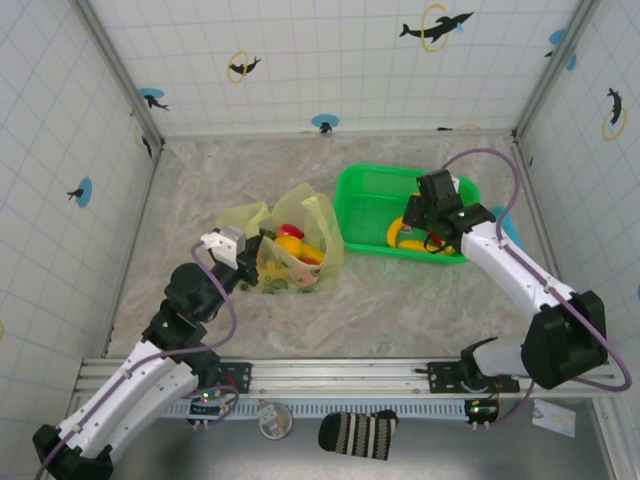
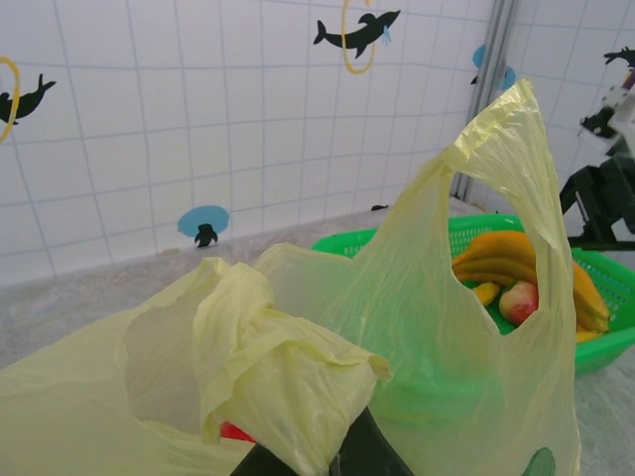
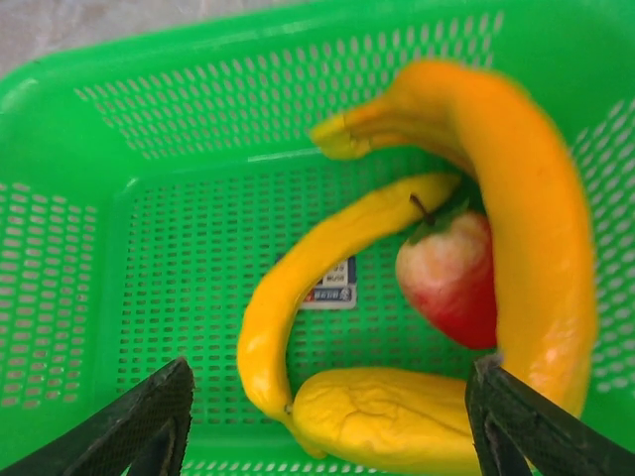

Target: Place the fake fruits into the plastic bag and tie a complex knot

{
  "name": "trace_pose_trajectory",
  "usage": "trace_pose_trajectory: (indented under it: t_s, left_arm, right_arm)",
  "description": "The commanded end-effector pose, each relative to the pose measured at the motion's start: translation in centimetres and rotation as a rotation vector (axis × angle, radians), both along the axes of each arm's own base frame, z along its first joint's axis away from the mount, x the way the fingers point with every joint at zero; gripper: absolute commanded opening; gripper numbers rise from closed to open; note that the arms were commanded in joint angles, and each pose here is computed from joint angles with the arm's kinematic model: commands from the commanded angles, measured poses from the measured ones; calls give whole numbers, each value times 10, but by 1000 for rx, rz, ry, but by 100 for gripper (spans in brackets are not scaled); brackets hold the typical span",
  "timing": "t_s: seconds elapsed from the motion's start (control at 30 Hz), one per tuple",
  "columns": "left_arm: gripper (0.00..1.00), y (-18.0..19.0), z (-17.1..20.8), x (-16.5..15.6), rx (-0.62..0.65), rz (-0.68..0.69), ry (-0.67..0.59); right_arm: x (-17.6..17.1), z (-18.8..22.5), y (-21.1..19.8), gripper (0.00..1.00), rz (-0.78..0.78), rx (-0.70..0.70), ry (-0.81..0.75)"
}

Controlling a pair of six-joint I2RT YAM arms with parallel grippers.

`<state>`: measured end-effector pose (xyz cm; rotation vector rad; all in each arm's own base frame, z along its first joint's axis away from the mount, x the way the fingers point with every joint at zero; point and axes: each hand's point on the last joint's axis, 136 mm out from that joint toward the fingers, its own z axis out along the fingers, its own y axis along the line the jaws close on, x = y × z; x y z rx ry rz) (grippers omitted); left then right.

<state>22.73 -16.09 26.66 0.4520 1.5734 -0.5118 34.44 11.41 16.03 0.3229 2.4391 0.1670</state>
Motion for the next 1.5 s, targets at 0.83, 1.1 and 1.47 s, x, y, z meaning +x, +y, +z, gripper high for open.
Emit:
trace_pose_trajectory:
  t_s: [0.83, 1.1, 1.47]
  left_arm:
    - [0, -4, 14, -10, -33, -35, -48]
    - [0, -3, 13, -9, -28, -28, -47]
    - [0, -4, 11, -8, -21, -30, -43]
  right_arm:
    - [62, -130, 48, 55, -199, 74, 283]
    - [65, -127, 59, 16, -174, 117, 275]
    - [67, -30, 91, 20, -40, 351, 116]
